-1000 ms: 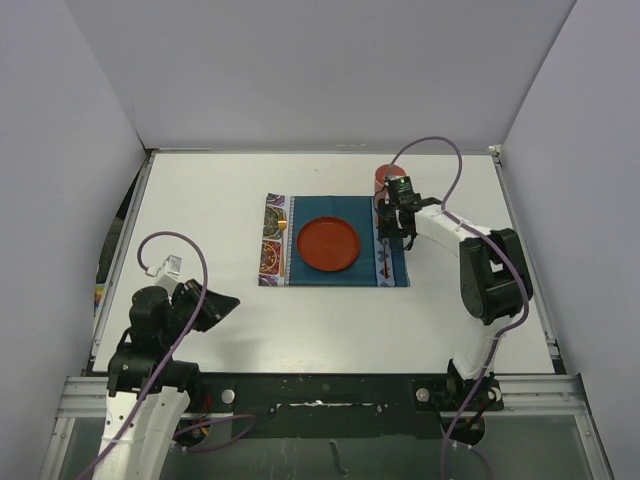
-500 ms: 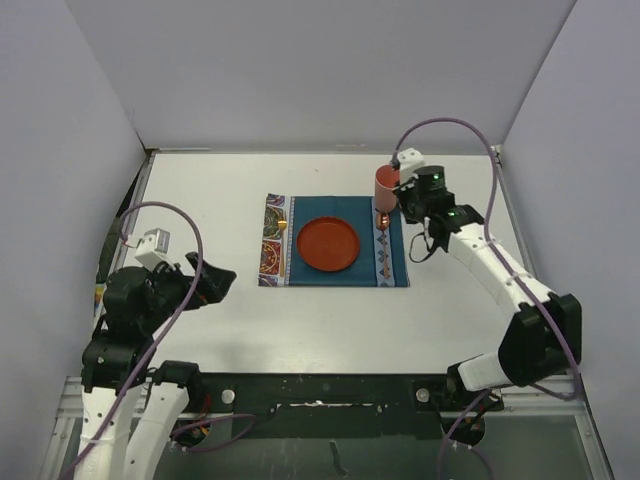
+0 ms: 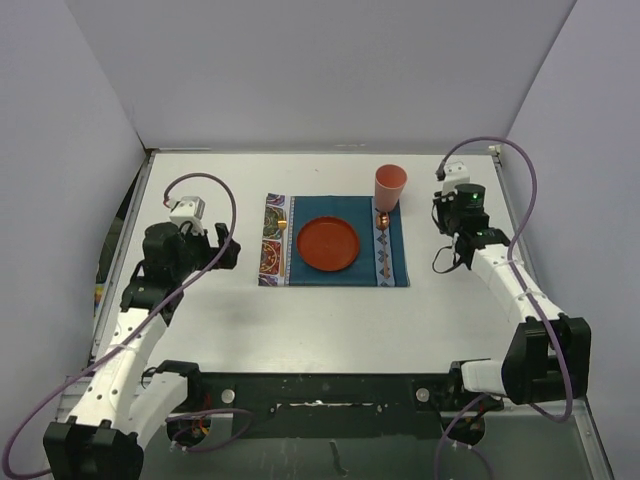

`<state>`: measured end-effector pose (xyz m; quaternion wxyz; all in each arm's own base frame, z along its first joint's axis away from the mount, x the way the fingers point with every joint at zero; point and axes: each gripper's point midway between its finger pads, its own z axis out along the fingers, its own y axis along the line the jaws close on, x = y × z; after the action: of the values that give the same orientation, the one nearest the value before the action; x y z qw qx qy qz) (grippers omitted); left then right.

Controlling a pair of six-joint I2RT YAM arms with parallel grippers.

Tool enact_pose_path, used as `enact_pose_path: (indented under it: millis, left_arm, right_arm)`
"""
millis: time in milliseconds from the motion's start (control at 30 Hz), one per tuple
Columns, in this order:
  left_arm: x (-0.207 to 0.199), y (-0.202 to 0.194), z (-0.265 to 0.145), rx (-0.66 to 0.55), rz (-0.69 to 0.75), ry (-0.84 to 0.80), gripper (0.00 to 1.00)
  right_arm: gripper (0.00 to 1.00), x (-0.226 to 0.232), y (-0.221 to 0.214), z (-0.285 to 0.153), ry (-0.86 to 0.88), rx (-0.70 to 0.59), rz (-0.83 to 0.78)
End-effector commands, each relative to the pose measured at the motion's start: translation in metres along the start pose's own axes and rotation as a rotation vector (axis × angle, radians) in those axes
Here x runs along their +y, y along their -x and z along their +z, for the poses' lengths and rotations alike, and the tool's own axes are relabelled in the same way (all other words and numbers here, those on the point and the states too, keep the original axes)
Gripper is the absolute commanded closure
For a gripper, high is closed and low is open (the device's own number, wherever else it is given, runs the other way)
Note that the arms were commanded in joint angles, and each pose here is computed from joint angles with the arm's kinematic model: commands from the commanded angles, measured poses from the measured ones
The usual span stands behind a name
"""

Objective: Set the dinner table for one person
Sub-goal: Reset both arms

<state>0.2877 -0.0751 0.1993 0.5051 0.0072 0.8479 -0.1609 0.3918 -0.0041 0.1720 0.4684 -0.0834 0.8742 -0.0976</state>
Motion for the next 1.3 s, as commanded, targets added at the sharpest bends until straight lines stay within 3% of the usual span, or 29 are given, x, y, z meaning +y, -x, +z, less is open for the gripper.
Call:
enact_pose_path:
  millis: [0, 133, 233, 333, 500, 667, 833, 967, 1267]
  left_arm:
    - [0.018, 0.032, 0.023, -0.192, 0.100, 0.065, 0.02]
    - [0.036, 0.020, 0.028, -0.231, 0.194, 0.129, 0.02]
    - [0.041, 0.012, 0.027, -0.251, 0.192, 0.143, 0.02]
    - [0.042, 0.003, 0.029, -0.273, 0.189, 0.131, 0.02]
    - [0.046, -0.016, 0.042, -0.284, 0.170, 0.119, 0.02]
    - [0.039, -0.026, 0.058, -0.242, 0.207, 0.076, 0.02]
    - [0.042, -0.017, 0.066, -0.274, 0.251, 0.093, 0.02]
    - [0.038, -0.004, 0.066, -0.345, 0.326, 0.077, 0.02]
    - [0.046, -0.021, 0.105, -0.285, 0.370, 0.073, 0.02]
  right_arm:
    - [0.78, -0.005, 0.028, -0.017, -0.092, -0.206, -0.093]
    - [0.79, 0.011, 0.014, -0.027, -0.194, -0.291, -0.245]
    - [0.80, 0.005, 0.000, -0.036, -0.238, -0.288, -0.182]
    - [0.80, 0.001, 0.000, -0.037, -0.150, -0.288, -0.065]
    - [0.77, 0.003, 0.014, -0.042, 0.074, -0.472, 0.016]
    - [0.70, 0.024, -0.017, -0.034, 0.180, -0.457, 0.070]
    - [0.68, 0.023, -0.058, -0.003, 0.124, -0.386, 0.111]
    - [0.68, 0.022, -0.070, 0.003, 0.077, -0.437, 0.097]
    - [0.69, 0.025, -0.083, 0.027, 0.008, -0.411, 0.107]
